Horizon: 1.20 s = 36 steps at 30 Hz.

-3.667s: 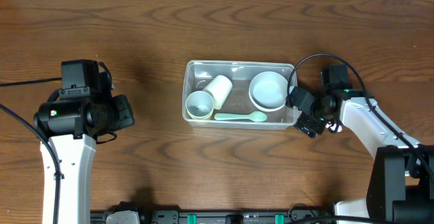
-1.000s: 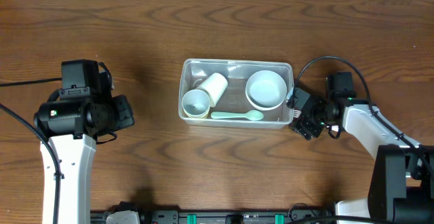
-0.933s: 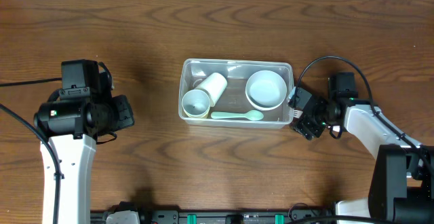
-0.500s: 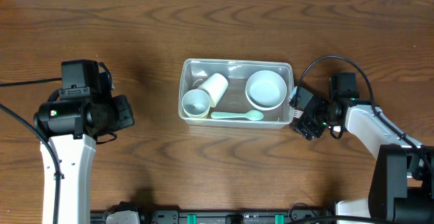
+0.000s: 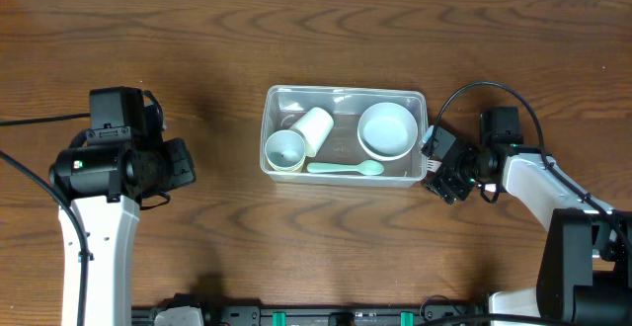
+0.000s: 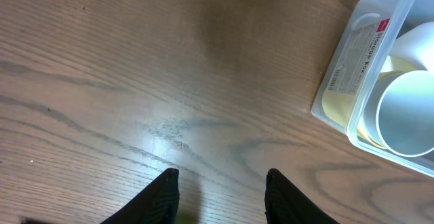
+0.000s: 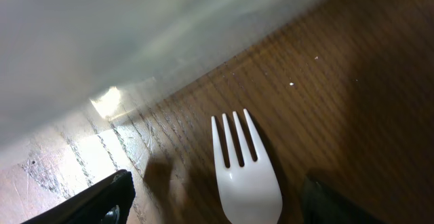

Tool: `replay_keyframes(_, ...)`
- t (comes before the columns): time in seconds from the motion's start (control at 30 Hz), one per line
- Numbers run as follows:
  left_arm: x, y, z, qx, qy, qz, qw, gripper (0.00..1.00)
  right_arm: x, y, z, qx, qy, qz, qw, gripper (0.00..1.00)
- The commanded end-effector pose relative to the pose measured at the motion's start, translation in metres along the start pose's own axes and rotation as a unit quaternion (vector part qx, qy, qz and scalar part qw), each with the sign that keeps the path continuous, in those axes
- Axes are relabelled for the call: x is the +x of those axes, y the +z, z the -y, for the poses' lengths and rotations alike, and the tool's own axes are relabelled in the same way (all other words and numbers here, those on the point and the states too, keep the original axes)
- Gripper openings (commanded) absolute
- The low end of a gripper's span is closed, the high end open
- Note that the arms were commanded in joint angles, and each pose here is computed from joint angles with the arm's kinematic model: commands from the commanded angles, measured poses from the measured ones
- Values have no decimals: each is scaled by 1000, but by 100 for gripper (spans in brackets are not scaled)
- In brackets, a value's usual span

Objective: Pack container
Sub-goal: 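Position the right gripper over the white fork and close on it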

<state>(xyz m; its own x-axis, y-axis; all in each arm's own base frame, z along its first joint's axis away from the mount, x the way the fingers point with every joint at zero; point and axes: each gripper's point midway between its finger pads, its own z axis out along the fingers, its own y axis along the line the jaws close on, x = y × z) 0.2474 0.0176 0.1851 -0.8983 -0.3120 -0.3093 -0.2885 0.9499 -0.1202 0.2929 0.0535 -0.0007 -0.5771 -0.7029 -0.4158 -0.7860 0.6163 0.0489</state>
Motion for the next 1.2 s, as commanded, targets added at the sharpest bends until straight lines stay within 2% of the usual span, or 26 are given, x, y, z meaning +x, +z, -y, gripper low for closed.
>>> replay_keyframes(0.0, 0, 0, 1, 4, 8, -4, 1000, 42, 38, 13, -6, -2, 35, -70, 997, 80)
replay_keyframes(0.1, 1, 0, 1, 4, 8, -4, 1000, 42, 34, 13, -7, -8, 37, -56, 998, 79)
replay_keyframes(0.23, 1, 0, 1, 4, 8, -4, 1000, 42, 26, 11, -1, -11, 86, -19, 996, 80)
replay_keyframes(0.4, 1, 0, 1, 4, 8, -4, 1000, 42, 33, 7, 8, -2, 111, -16, 994, 79)
replay_keyframes(0.77, 0, 0, 1, 4, 8, -4, 1000, 42, 35, 10, 6, 4, 86, -31, 996, 78)
replay_keyframes(0.83, 0, 0, 1, 4, 8, -4, 1000, 42, 37, 11, 5, 6, 84, -37, 996, 76)
replay_keyframes(0.93, 0, 0, 1, 4, 8, -4, 1000, 42, 39, 12, 3, 4, 77, -39, 996, 68)
replay_keyframes(1.17, 0, 0, 1, 4, 8, -4, 1000, 42, 40, 13, 1, 3, 77, -40, 996, 61)
